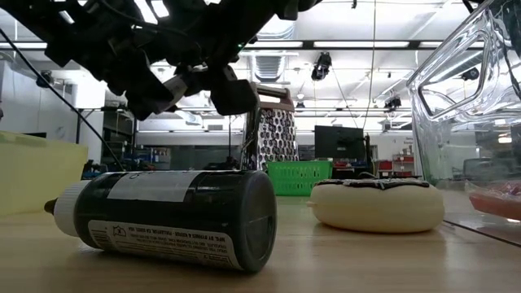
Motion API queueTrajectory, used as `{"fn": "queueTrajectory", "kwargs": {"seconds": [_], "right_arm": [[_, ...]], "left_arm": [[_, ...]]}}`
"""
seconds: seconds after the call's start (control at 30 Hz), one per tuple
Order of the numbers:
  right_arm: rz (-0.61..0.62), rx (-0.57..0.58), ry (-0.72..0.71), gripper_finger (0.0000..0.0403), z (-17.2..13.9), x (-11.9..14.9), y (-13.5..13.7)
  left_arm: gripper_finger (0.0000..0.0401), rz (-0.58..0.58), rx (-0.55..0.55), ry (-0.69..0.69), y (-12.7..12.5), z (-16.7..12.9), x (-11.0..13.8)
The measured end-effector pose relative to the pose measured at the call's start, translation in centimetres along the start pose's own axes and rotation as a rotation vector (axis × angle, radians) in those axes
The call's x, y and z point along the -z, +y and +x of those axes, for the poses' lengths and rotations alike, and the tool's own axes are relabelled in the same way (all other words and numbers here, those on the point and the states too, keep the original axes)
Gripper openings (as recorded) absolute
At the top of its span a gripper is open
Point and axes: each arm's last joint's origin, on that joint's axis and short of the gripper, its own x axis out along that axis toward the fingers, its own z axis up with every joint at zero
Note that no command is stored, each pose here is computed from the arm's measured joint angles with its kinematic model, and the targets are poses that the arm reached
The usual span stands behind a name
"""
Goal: Pick & Place Food Item
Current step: Put the violet ink bottle into the yellow bin
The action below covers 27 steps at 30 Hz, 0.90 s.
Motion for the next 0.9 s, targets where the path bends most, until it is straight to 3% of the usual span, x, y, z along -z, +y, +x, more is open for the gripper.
{"fn": "queueTrajectory", "kwargs": {"seconds": [0.17, 0.33, 0.43, 0.57, 0.73, 0.8, 0.9], "right_arm": [[0.043, 0.024, 0.004, 0.0131, -0.3, 0.2, -0.6], [0.275, 0.068, -0.026, 0.0219, -2.0, 1.6, -3.3], [0.411, 0.033, -0.144, 0.0248, -3.8, 2.7, -5.1], [0.646, -0.109, -0.391, 0.0252, -6.9, 5.2, -7.8], [0.807, -0.434, -0.722, 0.0233, -10.8, 9.1, -10.1], [0.859, -0.532, -0.767, 0.0224, -11.9, 10.8, -10.9], [0.936, -0.564, -0.736, 0.0214, -13.0, 13.2, -12.5]], "left_arm": [[0.0115, 0.062, -0.027, -0.034, -0.1, -0.4, -0.3], [0.0108, 0.179, -0.048, -0.184, -0.4, -1.3, -1.0], [0.0107, 0.227, -0.027, -0.264, -0.6, -1.8, -0.8], [0.0100, 0.314, -0.023, -0.364, -0.9, -2.5, -0.5], [0.0096, 0.328, -0.087, -0.418, -0.6, -2.2, 1.2], [0.0096, 0.329, -0.093, -0.427, -0.5, -2.1, 1.8], [0.0096, 0.325, -0.104, -0.426, -0.1, -1.6, 3.0]]}}
